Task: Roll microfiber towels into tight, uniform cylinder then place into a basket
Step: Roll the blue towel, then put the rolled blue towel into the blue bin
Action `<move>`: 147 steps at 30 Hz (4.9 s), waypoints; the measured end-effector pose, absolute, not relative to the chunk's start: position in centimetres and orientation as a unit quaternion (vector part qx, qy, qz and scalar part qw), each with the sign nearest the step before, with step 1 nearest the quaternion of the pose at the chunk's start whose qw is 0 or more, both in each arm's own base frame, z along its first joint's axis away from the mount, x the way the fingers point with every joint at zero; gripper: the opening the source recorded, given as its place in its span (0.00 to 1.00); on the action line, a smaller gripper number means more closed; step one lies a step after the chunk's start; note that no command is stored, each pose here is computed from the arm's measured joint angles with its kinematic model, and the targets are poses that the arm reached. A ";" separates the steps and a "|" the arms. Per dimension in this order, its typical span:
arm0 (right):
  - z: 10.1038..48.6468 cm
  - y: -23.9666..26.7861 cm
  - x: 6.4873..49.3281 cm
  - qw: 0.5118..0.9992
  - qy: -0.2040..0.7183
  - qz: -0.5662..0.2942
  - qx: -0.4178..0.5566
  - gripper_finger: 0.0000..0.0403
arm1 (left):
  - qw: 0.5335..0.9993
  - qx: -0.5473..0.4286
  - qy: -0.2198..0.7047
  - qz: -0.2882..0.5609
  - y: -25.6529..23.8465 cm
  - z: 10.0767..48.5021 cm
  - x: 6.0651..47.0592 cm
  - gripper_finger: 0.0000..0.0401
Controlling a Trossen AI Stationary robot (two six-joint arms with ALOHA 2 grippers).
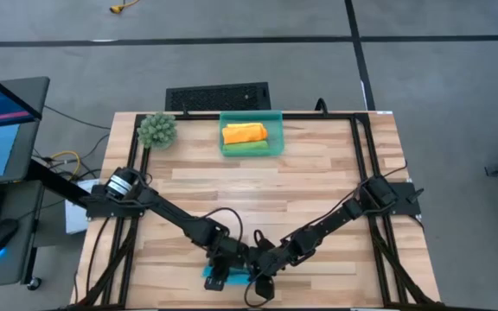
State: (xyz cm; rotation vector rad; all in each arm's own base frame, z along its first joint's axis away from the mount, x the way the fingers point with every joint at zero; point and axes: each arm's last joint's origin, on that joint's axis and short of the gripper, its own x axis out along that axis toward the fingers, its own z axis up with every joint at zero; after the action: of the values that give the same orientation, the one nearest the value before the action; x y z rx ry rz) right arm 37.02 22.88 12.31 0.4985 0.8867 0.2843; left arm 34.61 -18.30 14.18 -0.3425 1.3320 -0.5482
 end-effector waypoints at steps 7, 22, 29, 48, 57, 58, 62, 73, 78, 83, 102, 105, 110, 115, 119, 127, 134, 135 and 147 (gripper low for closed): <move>11.9 22.8 36.5 0.841 0.467 0.150 0.228 0.15 | 0.693 -0.223 0.642 -0.243 -16.8 13.9 34.8 0.08; 13.4 23.2 34.2 0.813 0.528 0.152 0.194 0.12 | 0.676 -0.236 0.664 -0.215 -15.4 12.9 34.7 0.08; 17.0 23.8 31.2 0.820 0.538 0.135 0.139 0.09 | 0.673 -0.242 0.661 -0.226 -15.4 12.9 34.8 0.08; 19.7 23.2 32.1 0.910 0.401 0.100 0.006 0.18 | 0.648 -0.326 0.653 -0.217 -12.5 13.2 36.1 0.08; 19.5 23.1 32.5 0.912 0.381 0.128 -0.081 0.45 | 0.641 -0.386 0.644 -0.156 -12.2 13.4 36.9 0.08; 19.5 23.0 32.6 0.912 0.377 0.133 -0.092 0.49 | 0.643 -0.390 0.641 -0.156 -12.3 13.4 37.0 0.08; 19.5 22.5 32.8 0.905 0.378 0.145 -0.130 0.60 | 0.643 -0.401 0.632 -0.161 -12.4 13.6 37.2 0.08; 16.7 22.1 33.8 0.891 0.406 0.145 -0.142 0.61 | 0.648 -0.409 0.619 -0.171 -11.9 13.8 37.7 0.08; 15.8 22.6 34.1 0.894 0.402 0.145 -0.135 0.60 | 0.648 -0.412 0.617 -0.173 -11.7 13.8 37.8 0.08; 16.2 22.4 34.4 0.903 0.392 0.135 -0.112 0.60 | 0.647 -0.413 0.617 -0.175 -11.6 13.8 37.8 0.08; 12.7 21.3 36.3 0.902 0.408 0.110 -0.086 0.60 | 0.650 -0.412 0.615 -0.172 -11.3 13.8 37.9 0.08; 11.6 21.2 36.4 0.897 0.422 0.110 -0.074 0.60 | 0.662 -0.404 0.602 -0.188 -11.3 14.0 38.1 0.08; 11.3 21.2 36.2 0.894 0.435 0.095 -0.050 0.58 | 0.662 -0.410 0.596 -0.195 -11.4 14.2 38.3 0.08; 12.0 21.3 36.3 0.898 0.426 0.098 -0.045 0.50 | 0.661 -0.411 0.598 -0.192 -11.4 14.1 38.2 0.08; 11.9 21.3 36.2 0.896 0.429 0.104 -0.042 0.43 | 0.658 -0.413 0.599 -0.191 -11.4 14.1 38.2 0.08; 11.9 21.4 36.2 0.893 0.433 0.118 -0.034 0.28 | 0.657 -0.414 0.600 -0.191 -11.4 14.1 38.2 0.08; 11.9 21.0 36.4 0.891 0.443 0.105 0.011 0.41 | 0.656 -0.415 0.601 -0.191 -11.4 14.1 38.2 0.08; 11.9 21.0 36.4 0.891 0.442 0.104 0.012 0.45 | 0.656 -0.415 0.601 -0.192 -11.4 14.1 38.2 0.08; 12.7 20.0 36.0 0.878 0.471 0.075 0.035 0.67 | 0.639 -0.418 0.618 -0.186 -11.3 13.9 37.8 0.08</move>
State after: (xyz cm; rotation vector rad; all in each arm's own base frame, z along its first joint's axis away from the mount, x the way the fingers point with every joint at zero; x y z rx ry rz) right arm 36.03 19.97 12.67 0.0722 0.9813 0.1557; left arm 37.84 -11.33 13.90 -0.9547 1.4098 -0.4234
